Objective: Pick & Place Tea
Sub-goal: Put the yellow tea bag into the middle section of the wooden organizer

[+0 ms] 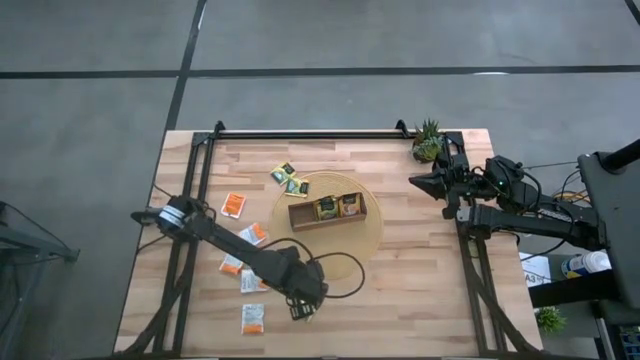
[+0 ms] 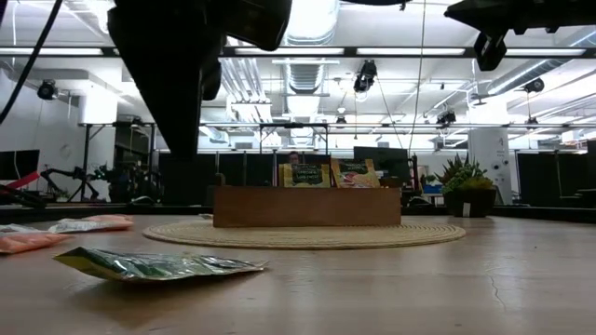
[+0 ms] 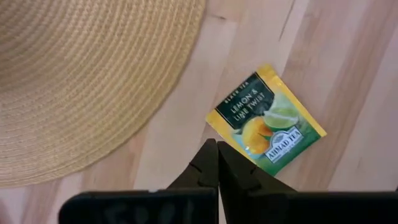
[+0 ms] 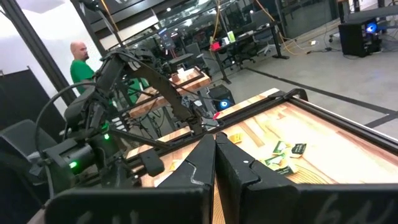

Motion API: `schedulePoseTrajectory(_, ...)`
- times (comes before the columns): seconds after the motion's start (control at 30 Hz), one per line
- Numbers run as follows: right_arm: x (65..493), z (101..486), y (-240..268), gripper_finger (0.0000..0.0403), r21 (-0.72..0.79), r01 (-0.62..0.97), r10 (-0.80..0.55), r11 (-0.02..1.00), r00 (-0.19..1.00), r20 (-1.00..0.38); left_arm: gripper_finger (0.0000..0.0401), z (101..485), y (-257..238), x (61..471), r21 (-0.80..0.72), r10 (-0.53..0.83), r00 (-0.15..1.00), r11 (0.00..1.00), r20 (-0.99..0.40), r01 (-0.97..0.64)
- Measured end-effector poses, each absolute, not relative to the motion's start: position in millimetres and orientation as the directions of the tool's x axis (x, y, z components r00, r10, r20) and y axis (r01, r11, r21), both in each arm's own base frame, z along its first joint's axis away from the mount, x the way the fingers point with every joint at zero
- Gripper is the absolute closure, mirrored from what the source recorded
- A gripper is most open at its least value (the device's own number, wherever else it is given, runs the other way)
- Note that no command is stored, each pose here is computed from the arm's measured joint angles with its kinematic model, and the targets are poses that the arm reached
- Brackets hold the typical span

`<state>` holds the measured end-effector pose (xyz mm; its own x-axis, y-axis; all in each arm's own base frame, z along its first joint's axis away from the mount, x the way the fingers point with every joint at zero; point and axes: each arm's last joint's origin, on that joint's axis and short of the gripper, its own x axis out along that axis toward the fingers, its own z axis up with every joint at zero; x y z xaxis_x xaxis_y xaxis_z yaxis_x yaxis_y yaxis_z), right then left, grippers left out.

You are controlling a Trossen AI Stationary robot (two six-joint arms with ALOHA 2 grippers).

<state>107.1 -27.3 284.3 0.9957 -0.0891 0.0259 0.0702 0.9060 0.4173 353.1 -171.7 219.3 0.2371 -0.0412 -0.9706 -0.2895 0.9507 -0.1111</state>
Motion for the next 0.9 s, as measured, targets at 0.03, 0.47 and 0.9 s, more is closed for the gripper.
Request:
schedulePoseTrajectory(0.03,107.2,284.2,-27.1,0.0394,0.418,0.066,-0.085,0.906,0.996,0.025,0.0401,219.3,-170.5,353.7,-0.110,-0.040,0.238,0.951,-0.971,-0.289)
schedulePoseTrajectory(0.47,107.2,284.2,-25.8,0.0394,0.417,0.027,-0.041,0.908,0.999,0.025,0.0401,249.2,-179.4,357.6,-0.260,-0.116,0.327,0.861,-0.938,-0.438)
schedulePoseTrajectory(0.9,107.2,284.2,-25.8,0.0394,0.418,0.026,-0.041,0.908,0.999,0.025,0.0253,255.2,-183.4,367.5,-0.428,-0.215,0.396,0.677,-0.893,-0.598)
